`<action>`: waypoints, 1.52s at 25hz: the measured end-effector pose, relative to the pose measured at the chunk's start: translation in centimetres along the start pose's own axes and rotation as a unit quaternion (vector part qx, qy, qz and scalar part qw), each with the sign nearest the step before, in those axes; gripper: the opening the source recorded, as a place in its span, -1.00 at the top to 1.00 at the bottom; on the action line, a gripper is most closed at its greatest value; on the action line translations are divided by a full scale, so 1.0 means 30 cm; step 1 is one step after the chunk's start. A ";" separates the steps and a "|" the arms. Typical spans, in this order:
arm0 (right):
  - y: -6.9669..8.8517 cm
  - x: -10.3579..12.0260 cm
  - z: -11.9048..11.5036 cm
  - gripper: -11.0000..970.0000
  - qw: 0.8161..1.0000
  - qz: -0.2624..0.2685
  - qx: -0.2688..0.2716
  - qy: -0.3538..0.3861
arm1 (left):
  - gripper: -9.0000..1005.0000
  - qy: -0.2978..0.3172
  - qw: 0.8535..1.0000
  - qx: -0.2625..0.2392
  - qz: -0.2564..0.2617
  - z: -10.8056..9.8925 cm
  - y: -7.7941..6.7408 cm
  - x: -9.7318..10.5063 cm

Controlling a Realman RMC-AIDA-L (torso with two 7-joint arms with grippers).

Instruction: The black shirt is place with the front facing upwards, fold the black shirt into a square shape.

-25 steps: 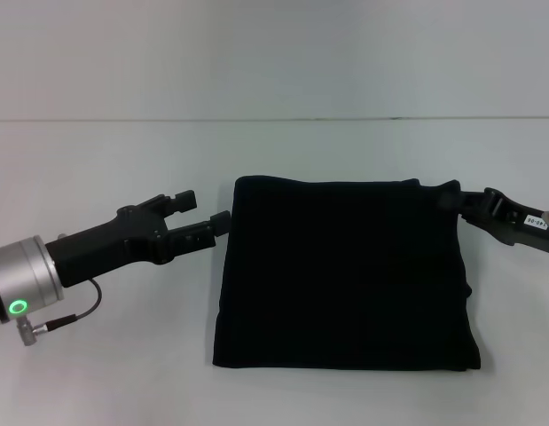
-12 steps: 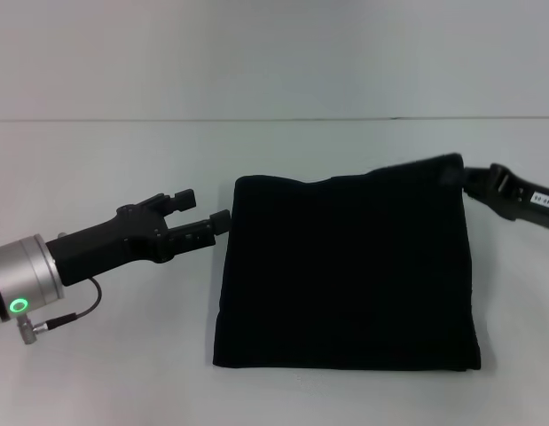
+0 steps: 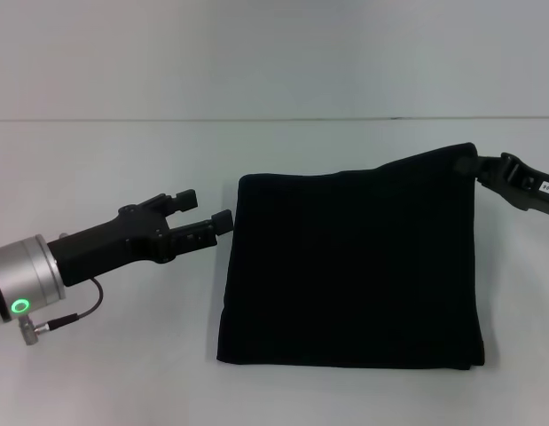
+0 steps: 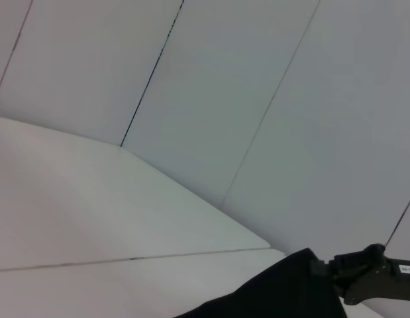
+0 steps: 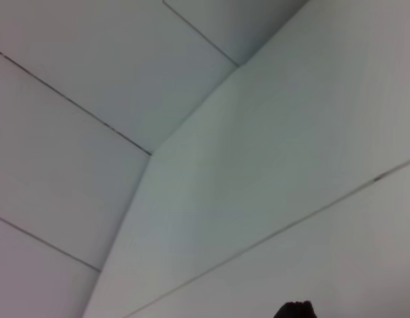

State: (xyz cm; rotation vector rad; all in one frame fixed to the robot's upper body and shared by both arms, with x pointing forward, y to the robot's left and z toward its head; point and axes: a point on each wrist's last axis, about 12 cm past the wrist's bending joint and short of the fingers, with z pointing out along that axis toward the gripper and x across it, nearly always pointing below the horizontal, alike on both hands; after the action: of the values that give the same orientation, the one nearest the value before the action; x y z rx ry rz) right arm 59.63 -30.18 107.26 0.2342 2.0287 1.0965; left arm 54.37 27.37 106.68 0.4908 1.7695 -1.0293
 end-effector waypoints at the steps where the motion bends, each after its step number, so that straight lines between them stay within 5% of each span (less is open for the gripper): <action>1: -0.003 0.005 0.004 0.91 1.000 0.001 0.005 0.001 | -0.88 0.000 1.000 0.000 0.000 0.000 0.000 0.001; 18: -0.045 0.017 0.027 0.84 0.998 0.003 0.069 -0.010 | -0.88 0.001 1.000 -0.001 -0.006 0.000 -0.001 0.009; 25: -0.080 0.003 -0.065 0.27 0.997 0.019 0.048 -0.061 | -0.88 -0.001 1.000 -0.003 -0.017 0.002 0.001 0.007; 32: -0.031 0.013 -0.196 -0.33 0.989 -0.118 -0.072 -0.042 | -0.88 0.014 0.992 0.007 -0.127 0.010 0.029 -0.072; 35: -0.005 0.064 -0.238 -0.55 0.966 -0.228 -0.125 0.003 | -0.88 0.070 0.978 0.017 -0.198 0.024 0.048 -0.139; 38: -0.013 0.136 -0.267 -0.55 0.937 -0.317 -0.144 0.029 | -0.88 0.136 0.954 -0.010 -0.268 0.039 0.073 -0.186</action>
State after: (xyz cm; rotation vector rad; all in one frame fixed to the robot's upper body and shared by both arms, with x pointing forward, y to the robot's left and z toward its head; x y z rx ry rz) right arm 51.22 -33.36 107.10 -0.5745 1.7636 0.9591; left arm 58.97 28.33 110.58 0.1360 2.2265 -1.3604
